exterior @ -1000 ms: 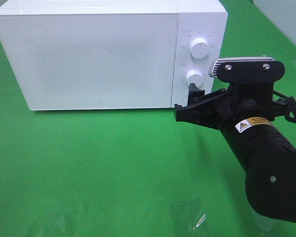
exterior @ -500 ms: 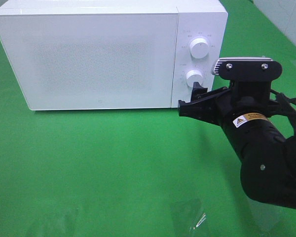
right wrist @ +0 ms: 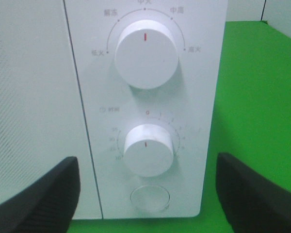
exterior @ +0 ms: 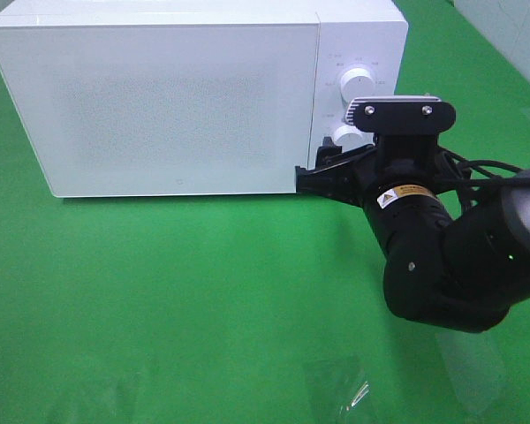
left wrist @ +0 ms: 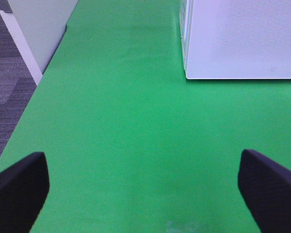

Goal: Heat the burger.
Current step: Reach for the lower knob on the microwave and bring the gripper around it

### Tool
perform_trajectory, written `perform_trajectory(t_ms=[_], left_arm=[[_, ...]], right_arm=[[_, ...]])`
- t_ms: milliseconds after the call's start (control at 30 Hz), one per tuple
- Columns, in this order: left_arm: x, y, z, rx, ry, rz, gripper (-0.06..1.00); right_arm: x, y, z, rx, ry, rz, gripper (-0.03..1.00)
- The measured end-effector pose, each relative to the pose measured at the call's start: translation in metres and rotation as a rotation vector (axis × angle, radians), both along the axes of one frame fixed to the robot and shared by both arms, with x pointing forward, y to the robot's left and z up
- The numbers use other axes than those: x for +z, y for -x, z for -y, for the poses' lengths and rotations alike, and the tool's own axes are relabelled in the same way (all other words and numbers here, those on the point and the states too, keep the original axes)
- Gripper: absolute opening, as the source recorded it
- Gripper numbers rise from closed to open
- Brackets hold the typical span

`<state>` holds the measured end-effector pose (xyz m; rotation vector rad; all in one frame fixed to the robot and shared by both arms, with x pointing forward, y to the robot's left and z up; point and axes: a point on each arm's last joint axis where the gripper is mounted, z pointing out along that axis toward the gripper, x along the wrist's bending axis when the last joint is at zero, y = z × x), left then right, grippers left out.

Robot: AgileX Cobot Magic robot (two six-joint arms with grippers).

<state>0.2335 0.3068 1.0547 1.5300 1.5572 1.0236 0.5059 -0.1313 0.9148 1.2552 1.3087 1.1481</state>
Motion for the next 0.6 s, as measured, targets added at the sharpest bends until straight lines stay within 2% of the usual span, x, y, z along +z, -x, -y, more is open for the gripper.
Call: perform_trajectory(t_ms=[267, 600], left_arm=[[0.000, 0.000, 0.000, 0.000, 0.000, -0.001, 0.98], [0.000, 0.000, 0.000, 0.000, 0.000, -0.001, 0.98]], right_arm=[[-0.001, -0.015, -0.003, 0.003, -0.005, 0.025, 0.76], [-0.016, -0.031, -0.010, -0.006, 0.004, 0.007, 0.76]])
